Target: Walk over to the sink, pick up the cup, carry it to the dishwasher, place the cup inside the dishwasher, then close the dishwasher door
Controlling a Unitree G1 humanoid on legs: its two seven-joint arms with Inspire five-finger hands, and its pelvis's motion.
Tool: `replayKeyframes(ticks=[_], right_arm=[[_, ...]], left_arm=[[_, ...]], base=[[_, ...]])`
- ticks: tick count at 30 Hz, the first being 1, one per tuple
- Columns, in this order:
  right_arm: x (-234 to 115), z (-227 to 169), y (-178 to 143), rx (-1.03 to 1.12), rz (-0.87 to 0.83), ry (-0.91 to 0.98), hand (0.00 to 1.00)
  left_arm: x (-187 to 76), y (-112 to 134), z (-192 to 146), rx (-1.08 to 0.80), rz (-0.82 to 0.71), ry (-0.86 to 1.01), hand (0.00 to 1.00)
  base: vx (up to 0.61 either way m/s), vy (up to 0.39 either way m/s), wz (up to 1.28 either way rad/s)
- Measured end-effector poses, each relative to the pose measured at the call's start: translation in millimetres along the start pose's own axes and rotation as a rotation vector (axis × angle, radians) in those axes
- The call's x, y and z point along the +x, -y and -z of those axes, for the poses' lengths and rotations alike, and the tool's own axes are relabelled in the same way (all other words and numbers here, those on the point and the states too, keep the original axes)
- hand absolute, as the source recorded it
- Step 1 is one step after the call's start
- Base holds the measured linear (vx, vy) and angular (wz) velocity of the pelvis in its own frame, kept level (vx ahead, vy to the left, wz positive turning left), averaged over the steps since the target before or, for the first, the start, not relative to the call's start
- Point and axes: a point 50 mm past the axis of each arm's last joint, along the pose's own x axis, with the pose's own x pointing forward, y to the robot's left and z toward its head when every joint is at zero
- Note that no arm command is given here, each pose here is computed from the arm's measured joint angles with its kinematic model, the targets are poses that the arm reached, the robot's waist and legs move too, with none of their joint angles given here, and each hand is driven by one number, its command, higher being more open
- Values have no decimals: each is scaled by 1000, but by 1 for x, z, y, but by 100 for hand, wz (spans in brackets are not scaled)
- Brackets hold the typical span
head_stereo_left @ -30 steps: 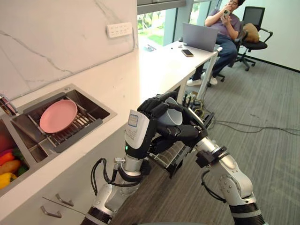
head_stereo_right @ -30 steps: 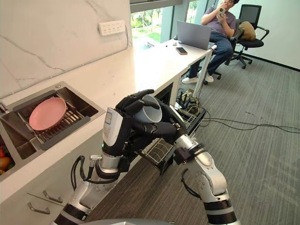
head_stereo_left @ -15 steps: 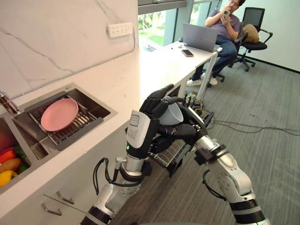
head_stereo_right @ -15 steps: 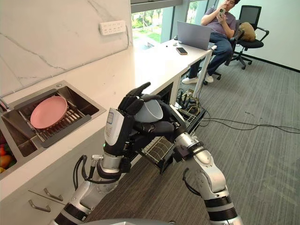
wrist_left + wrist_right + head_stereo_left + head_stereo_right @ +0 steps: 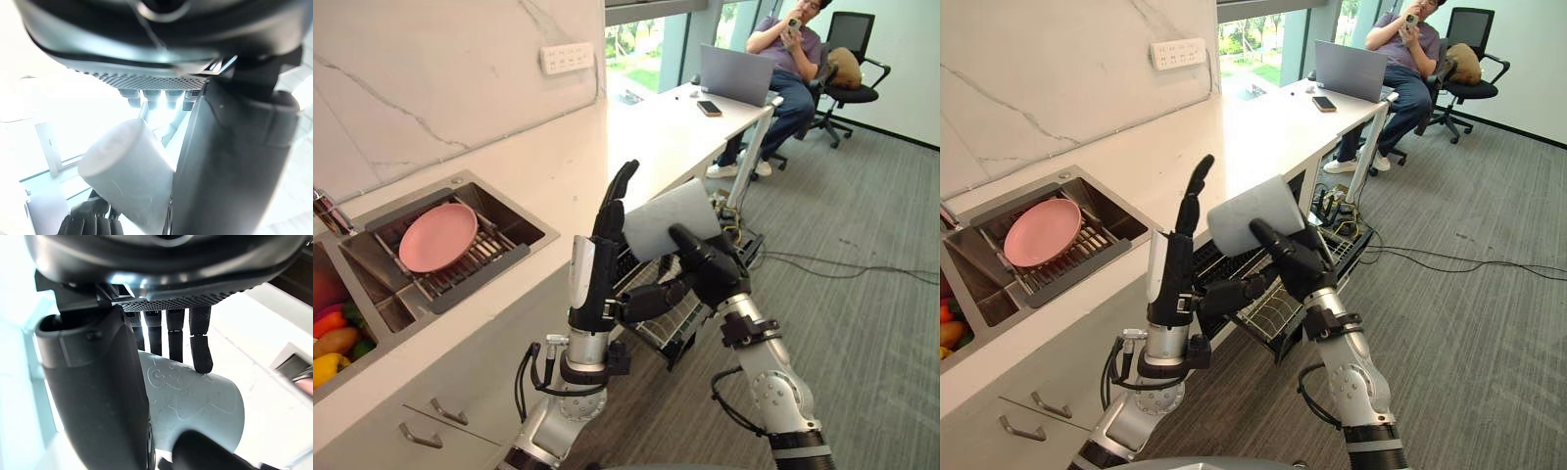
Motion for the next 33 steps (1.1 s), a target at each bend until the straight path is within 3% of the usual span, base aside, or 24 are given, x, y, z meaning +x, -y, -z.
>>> replayKeyframes(ticks=[16, 22, 27, 33], right_arm=[[-12, 7, 16, 157, 92, 97, 0], [-16, -3, 26, 118, 150, 161, 0], [-30, -10, 52, -3, 323, 151, 0], [-43, -20, 77, -199, 452, 60, 0]], left_arm=[[-1, -5, 3, -29, -6, -45, 100], [-3, -13, 4, -103, 22, -94, 100], [-17, -15, 9, -217, 149, -186, 100], [-46, 9, 21, -338, 418, -359, 100]], base=[[1, 5, 3], [0, 0, 0], [0, 0, 0], [0, 0, 1]])
